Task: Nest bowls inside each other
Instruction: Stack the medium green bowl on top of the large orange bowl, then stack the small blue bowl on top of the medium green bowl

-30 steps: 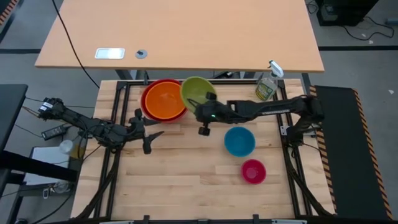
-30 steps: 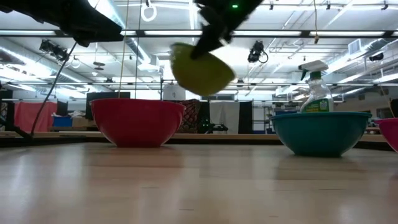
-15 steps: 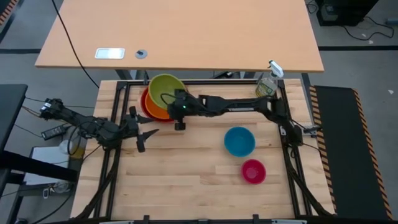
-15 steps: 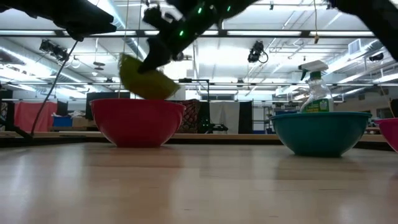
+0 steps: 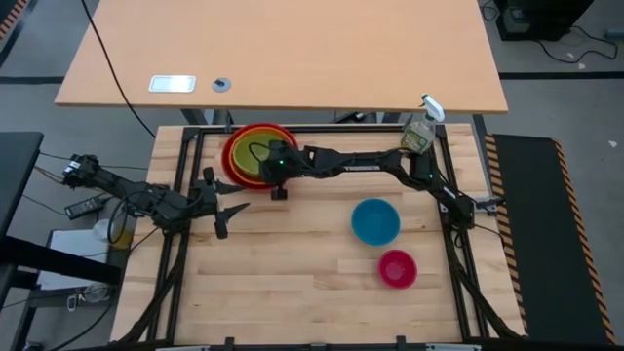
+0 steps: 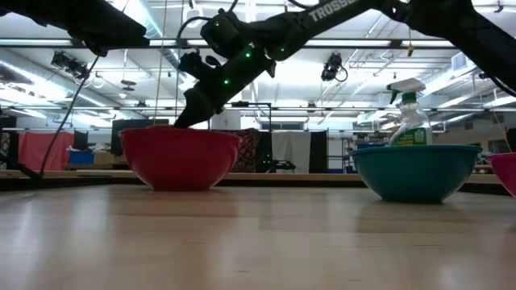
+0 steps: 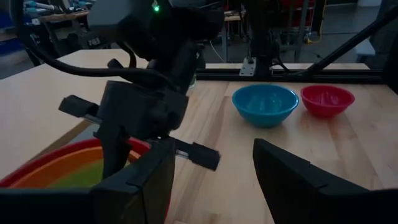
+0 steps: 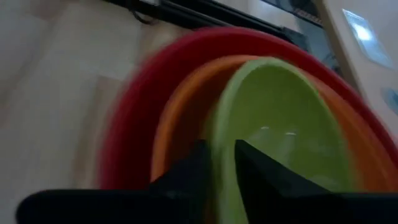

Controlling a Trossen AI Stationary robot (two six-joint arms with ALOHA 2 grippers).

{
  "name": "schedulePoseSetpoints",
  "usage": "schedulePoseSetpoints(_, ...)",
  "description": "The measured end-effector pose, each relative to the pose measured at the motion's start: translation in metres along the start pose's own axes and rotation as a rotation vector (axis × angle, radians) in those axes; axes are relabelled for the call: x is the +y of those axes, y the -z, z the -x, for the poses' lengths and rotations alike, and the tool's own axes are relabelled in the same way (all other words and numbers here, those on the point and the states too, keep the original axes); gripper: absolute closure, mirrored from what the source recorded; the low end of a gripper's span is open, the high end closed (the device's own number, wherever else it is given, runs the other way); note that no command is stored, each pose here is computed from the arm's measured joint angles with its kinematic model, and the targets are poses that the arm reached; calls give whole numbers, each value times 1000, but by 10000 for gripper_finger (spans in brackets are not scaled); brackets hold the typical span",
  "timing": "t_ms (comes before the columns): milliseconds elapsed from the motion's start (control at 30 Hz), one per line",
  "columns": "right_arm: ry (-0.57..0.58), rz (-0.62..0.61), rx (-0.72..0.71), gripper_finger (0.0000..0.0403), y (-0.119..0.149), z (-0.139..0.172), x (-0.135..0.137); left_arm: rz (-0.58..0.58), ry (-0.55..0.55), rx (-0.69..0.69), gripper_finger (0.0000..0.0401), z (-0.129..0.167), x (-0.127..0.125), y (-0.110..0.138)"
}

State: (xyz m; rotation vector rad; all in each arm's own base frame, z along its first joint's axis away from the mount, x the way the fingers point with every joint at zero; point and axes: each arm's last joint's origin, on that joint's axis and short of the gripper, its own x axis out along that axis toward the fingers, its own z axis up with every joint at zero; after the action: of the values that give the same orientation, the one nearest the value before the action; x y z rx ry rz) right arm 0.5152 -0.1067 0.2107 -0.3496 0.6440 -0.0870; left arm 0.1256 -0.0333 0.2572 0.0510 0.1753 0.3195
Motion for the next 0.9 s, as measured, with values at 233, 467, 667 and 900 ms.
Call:
schedulePoseSetpoints(233,9,15,20,242,-17,22,7,1,0,-1,181,0,0,0)
schedulePoseSetpoints(467,-24,-19,87,217,-42,76,17,3,0,3,181,0,0,0)
schedulePoseSetpoints(667,-18,-6,319,222,-36,115,48,18,-2,28,181,0,0,3)
schedulePoseSetpoints(900,-74,38,532,222,4,150,100,35,-3,30,181,0,0,4)
